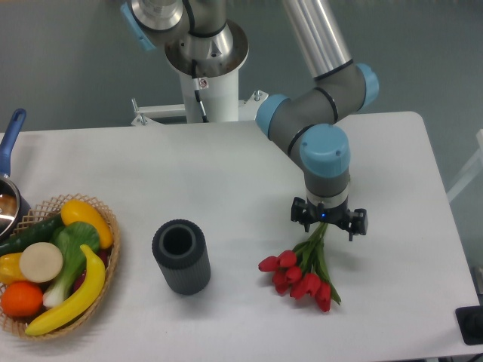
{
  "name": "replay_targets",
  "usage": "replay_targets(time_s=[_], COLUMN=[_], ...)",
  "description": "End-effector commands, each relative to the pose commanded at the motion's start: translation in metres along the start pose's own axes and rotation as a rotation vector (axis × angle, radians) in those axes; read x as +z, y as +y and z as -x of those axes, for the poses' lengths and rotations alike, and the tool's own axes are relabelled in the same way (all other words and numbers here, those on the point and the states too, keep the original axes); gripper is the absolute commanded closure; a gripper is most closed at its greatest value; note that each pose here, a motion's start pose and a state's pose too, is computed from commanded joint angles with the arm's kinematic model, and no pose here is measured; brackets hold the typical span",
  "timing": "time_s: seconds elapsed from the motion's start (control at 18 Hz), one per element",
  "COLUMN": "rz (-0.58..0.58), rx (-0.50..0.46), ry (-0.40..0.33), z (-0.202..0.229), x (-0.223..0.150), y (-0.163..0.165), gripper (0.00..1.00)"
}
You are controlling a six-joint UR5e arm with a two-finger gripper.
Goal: Pick up the flowers from the table
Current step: 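Lower the open gripper onto the tulip stems and close it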
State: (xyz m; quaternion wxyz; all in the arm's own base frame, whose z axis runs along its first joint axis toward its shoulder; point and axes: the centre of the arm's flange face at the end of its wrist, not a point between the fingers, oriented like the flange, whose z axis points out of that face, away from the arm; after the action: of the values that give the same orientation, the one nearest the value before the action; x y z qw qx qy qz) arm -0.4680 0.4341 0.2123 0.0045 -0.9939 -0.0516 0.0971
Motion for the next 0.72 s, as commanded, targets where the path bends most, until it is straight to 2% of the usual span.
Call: replay_targets(time_s=[0.72], rz=[0.001], rx=[0.047], ry=[0.019], z=[-0.002], x=[0.023], y=[-0.024], gripper=[0.00])
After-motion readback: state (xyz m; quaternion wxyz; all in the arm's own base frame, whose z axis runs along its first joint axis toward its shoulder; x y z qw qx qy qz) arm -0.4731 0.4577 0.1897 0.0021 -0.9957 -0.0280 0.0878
